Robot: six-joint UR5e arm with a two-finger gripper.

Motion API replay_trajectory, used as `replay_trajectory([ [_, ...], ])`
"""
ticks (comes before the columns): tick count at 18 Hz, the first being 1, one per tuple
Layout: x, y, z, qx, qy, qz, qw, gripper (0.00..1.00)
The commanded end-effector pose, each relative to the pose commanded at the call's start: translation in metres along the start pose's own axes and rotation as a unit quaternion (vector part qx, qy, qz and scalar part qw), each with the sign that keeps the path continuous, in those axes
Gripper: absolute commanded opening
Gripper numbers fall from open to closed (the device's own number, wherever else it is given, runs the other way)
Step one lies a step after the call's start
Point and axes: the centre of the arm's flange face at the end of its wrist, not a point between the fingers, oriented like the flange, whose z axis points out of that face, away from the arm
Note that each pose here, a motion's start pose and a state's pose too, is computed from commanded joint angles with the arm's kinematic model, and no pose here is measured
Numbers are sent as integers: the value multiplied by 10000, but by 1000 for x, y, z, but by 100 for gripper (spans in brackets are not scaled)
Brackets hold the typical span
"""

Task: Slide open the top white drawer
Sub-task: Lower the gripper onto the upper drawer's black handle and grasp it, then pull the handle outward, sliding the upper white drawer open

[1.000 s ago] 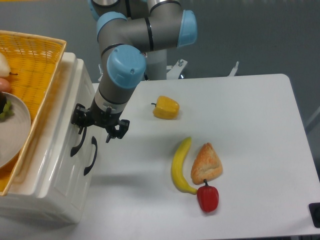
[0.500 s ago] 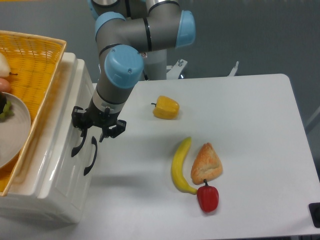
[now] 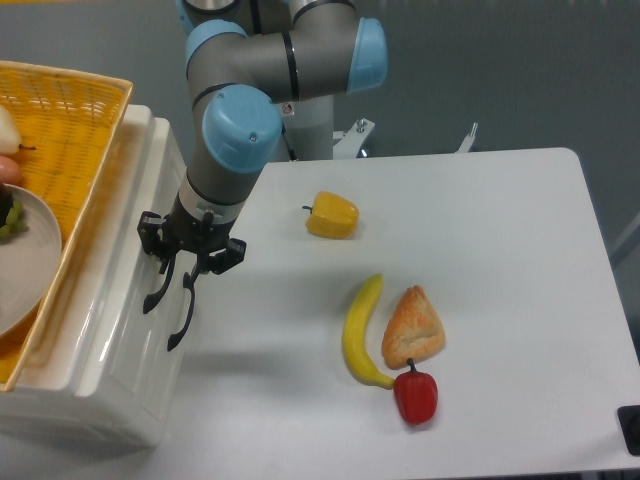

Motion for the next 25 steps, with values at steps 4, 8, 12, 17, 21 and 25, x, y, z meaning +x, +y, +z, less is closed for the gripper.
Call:
replay_trajectory([
  [4,1,-1,1,10,53,-3,10000,28],
  [8,1,-1,0,25,56,11,10000,23],
  [12,1,0,0,16,51,0,10000,14],
  [17,1,-1,1,10,53,-3,10000,9],
  [21,-1,0,-1,20,41,-6,10000,6],
  [25,-4,0,-2,30,29,-34,10000,6],
])
